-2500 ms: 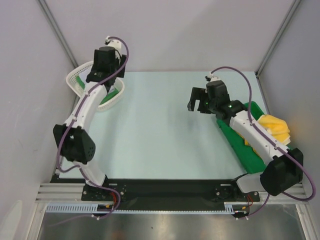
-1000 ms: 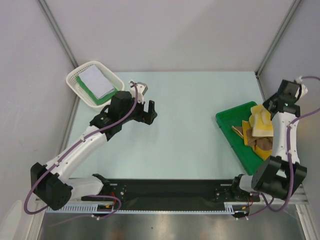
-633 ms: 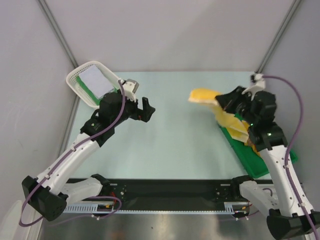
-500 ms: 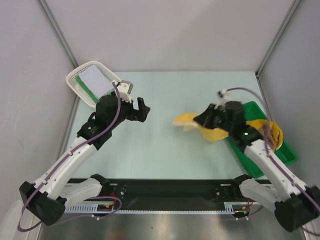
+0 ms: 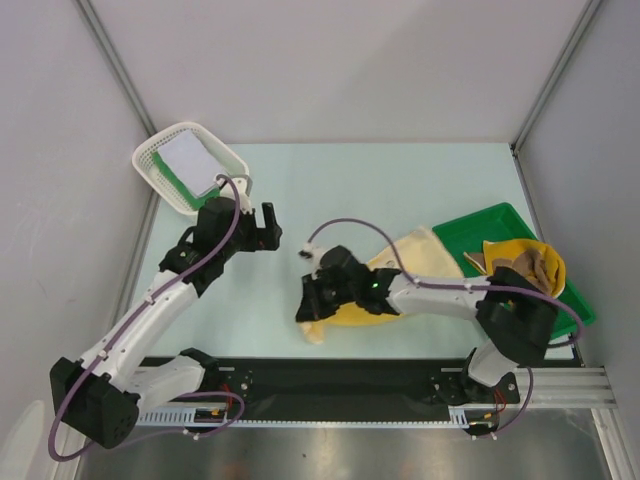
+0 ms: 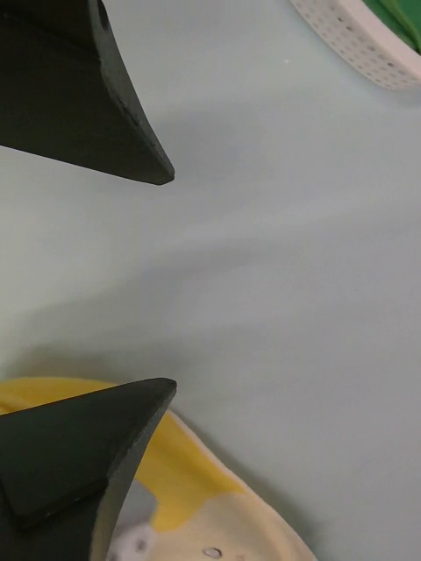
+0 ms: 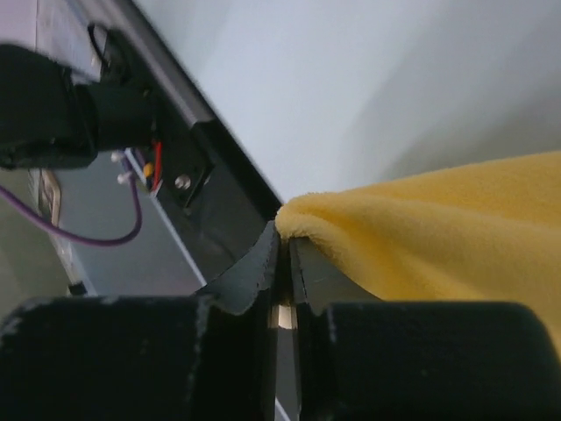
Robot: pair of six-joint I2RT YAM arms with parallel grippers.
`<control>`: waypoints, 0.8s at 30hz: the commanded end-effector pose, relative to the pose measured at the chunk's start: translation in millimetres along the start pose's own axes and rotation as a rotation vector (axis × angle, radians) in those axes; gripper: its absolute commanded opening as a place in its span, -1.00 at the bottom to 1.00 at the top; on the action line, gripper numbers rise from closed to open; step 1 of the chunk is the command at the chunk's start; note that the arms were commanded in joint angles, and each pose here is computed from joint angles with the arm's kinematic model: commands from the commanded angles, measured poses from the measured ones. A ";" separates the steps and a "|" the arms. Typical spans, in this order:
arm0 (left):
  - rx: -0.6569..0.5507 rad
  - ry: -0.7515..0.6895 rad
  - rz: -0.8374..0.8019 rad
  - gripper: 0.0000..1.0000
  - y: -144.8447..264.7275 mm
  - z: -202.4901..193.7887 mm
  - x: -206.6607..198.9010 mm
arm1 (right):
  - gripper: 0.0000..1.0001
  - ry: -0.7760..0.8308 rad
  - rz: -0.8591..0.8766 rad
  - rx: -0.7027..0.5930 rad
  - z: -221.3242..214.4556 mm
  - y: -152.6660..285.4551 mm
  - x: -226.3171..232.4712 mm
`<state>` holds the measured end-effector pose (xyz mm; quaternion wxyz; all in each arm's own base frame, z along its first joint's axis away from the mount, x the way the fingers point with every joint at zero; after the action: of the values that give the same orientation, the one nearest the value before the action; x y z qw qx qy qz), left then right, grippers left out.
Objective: Fold and stack the towels
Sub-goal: Move the towel to the center of the board, then flatten out the crumpled towel
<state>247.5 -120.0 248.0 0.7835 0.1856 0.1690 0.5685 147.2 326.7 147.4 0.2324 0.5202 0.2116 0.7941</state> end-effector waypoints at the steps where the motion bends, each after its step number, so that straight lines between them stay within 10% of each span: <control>1: 0.025 0.065 0.007 0.96 -0.6 -6.8 5.9 | -0.79 0.121 0.172 0.012 -6.5 -25.0 65.2; 11: 0.138 -0.064 -0.266 0.86 -34.9 -5.3 -21.3 | 0.03 0.024 -0.149 -0.232 1.8 39.3 42.5; 24: 0.301 -0.400 -0.477 0.53 -153.0 -5.1 -142.6 | -0.08 -0.677 -0.694 -0.729 -10.7 164.6 -125.9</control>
<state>321.9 -278.6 171.1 0.8608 0.3583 0.1716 0.3180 161.6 153.5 155.5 0.6238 0.5259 0.0435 0.5765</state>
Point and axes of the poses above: each gripper's point midway between its finger pads, its own y axis back along the fingers, its own x axis along the line the jaws close on, z = x × y, the point moved 7 cm from there along y, back along the fingers, and after that the axes turned 10 degrees about -y, right-handed, at the moved point
